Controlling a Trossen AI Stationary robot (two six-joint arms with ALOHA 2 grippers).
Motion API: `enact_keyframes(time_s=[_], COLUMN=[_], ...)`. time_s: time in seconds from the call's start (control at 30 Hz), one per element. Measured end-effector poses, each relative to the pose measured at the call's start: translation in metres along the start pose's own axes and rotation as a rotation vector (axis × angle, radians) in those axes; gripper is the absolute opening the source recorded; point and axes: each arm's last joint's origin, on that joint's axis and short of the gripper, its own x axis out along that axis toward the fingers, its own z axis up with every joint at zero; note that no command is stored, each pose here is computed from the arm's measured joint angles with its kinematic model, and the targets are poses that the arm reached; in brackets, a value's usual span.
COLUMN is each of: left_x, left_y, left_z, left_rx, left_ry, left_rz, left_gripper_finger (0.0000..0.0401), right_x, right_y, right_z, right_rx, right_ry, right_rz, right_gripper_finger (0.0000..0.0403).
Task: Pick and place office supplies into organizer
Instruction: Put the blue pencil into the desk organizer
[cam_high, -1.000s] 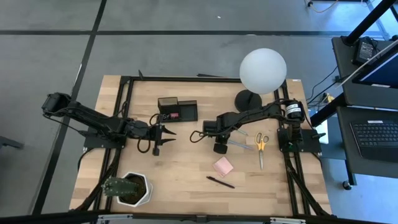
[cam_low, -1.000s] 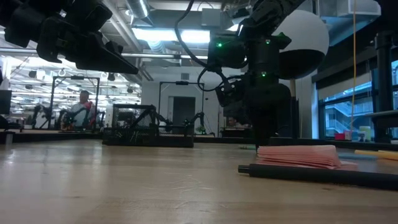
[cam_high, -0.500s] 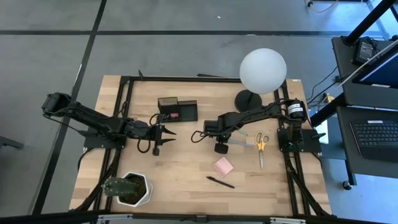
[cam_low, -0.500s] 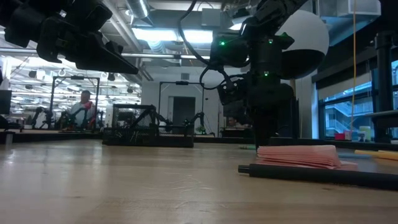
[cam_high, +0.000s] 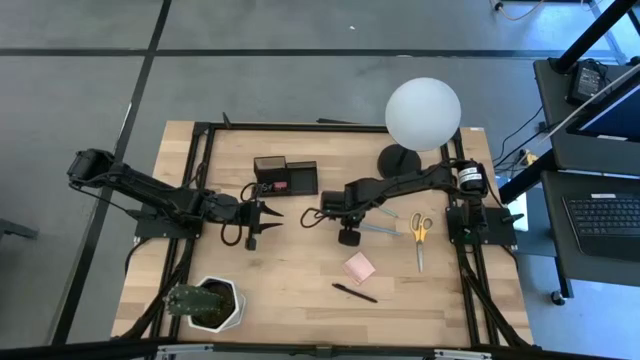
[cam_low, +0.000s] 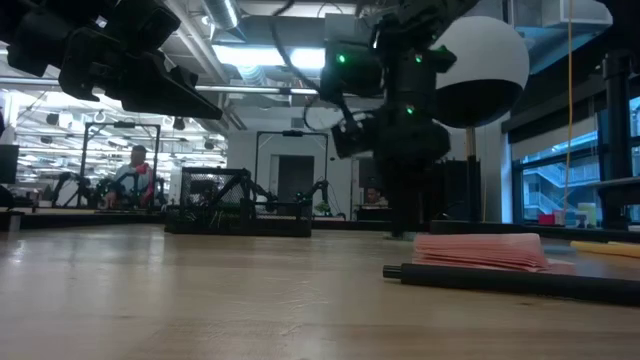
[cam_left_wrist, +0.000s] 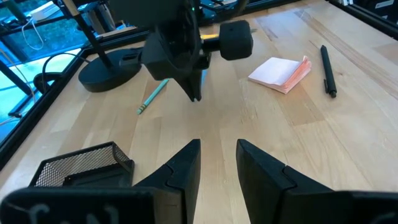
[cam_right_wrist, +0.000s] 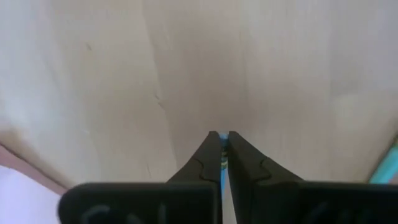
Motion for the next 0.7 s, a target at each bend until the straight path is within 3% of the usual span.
enact_keyframes(time_s=[0.37,0.7], left_x=[0.0,-0.001], left_y=[0.0,-0.002], left_z=[0.0,-0.012], left_rx=[0.0,-0.088], left_ry=[0.001,0.122], left_rz=[0.0,-0.037], left_gripper_finger=[0.0098,0.0097], right_x=[-0.041,-0.12], right_y=[0.004,-0.013], right_z=[0.032,0.073], right_rx=[-0.122,-0.195], right_ry=[-0.137,-0.392], right_rz=[0.011,-0.064], right_gripper_finger=[0.0009,0.0009])
